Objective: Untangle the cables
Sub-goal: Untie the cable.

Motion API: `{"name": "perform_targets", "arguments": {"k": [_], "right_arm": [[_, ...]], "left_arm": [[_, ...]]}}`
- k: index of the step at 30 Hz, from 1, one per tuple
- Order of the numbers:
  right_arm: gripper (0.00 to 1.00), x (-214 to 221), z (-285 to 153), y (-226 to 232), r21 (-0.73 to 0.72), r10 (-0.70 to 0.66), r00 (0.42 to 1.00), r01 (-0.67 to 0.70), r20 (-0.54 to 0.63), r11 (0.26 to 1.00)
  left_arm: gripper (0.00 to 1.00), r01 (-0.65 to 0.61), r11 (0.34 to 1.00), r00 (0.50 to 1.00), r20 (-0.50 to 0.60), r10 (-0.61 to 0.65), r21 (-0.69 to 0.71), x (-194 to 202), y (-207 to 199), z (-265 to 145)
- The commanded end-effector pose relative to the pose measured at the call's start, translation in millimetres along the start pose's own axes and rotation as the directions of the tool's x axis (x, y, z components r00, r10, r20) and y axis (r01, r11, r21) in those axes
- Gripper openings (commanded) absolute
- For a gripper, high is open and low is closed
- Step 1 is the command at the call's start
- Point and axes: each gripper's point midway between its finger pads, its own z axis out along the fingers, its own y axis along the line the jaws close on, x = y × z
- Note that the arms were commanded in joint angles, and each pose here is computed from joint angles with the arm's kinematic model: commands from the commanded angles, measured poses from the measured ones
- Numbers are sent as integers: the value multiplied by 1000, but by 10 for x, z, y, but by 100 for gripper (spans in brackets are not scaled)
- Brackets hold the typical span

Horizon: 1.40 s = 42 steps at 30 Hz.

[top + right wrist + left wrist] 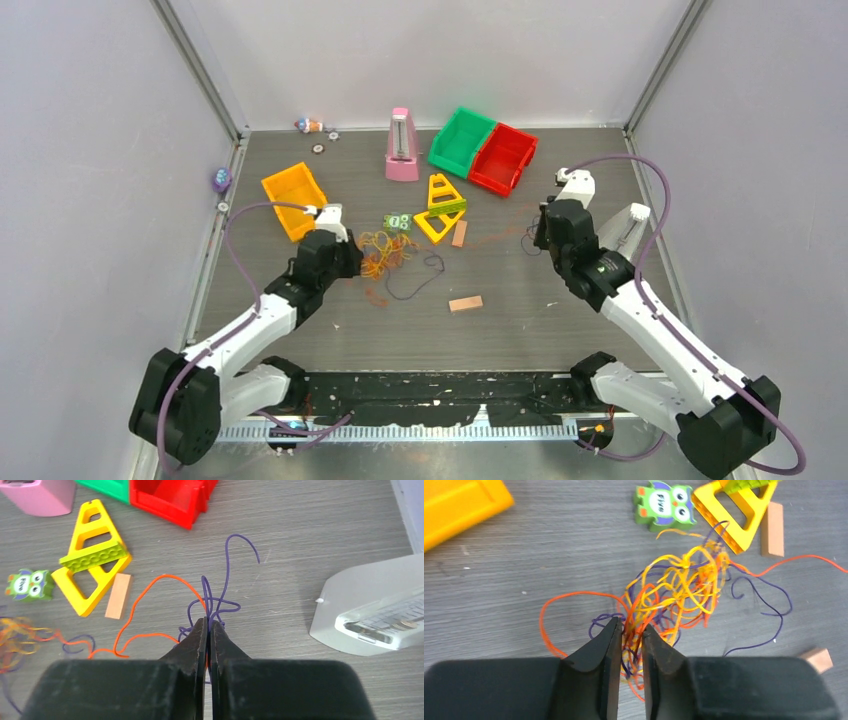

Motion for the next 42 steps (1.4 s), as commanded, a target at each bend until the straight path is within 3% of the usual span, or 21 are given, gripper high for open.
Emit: {"name": "perform_targets", "arguments": {"k": [1, 3, 6, 12, 15, 19, 22, 29, 31, 35, 37, 39, 40, 42], "right_arm": [[6, -209, -172, 300, -191, -13, 1000, 16, 18, 982], [5, -271, -255, 453, -279, -11, 1000, 15, 15, 960], [5, -346, -329, 570, -339, -2, 1000, 4, 5, 941], [5, -503, -430, 688, -398, 7, 1000, -2, 10, 917], [5, -567, -489, 764, -436, 7, 1000, -3, 6, 900], [5, -585, -500, 823, -457, 10, 1000, -13, -9, 889], [5, -547, -483, 865, -469, 6, 1000, -19, -29, 883], [5, -479, -466, 947, -499, 7, 998, -34, -57, 866], [5, -462, -487, 988, -521, 6, 998, -40, -65, 853], [5, -424, -471, 1018, -531, 8, 997, -47, -75, 846], [5, -396, -447, 1016, -526, 8, 997, -49, -80, 849], [5, -360, -412, 1002, -514, 7, 996, -51, -86, 856], [5, -308, -384, 998, -507, 3, 995, -53, -98, 860], [10, -224, -278, 917, -452, 3, 994, -53, -112, 891]], "left_arm": [[32, -114, 986, 993, 43, 109, 124, -173, -386, -5], [52, -206, 968, 978, 68, 199, 140, -230, -589, -63], [65, -296, 942, 955, 44, 293, 155, -281, -830, -123], [74, -339, 914, 938, 1, 348, 224, -287, -1069, -79], [76, -355, 870, 926, -2, 378, 341, -283, -1324, -61], [77, -345, 773, 925, 52, 377, 533, -307, -1750, -120], [99, -347, 664, 926, 128, 356, 663, -357, -2060, -254], [98, -405, 550, 893, 186, 410, 731, -326, -2433, -251], [93, -396, 529, 891, 175, 420, 750, -287, -2523, -222], [72, -377, 521, 883, 127, 452, 766, -148, -2634, -113], [50, -368, 531, 877, 94, 471, 763, -52, -2642, -39], [5, -358, 566, 879, 63, 473, 742, 3, -2599, 51], [0, -359, 599, 883, 52, 467, 716, -7, -2549, 96], [0, -369, 664, 889, 39, 456, 650, -23, -2386, 175]]}}
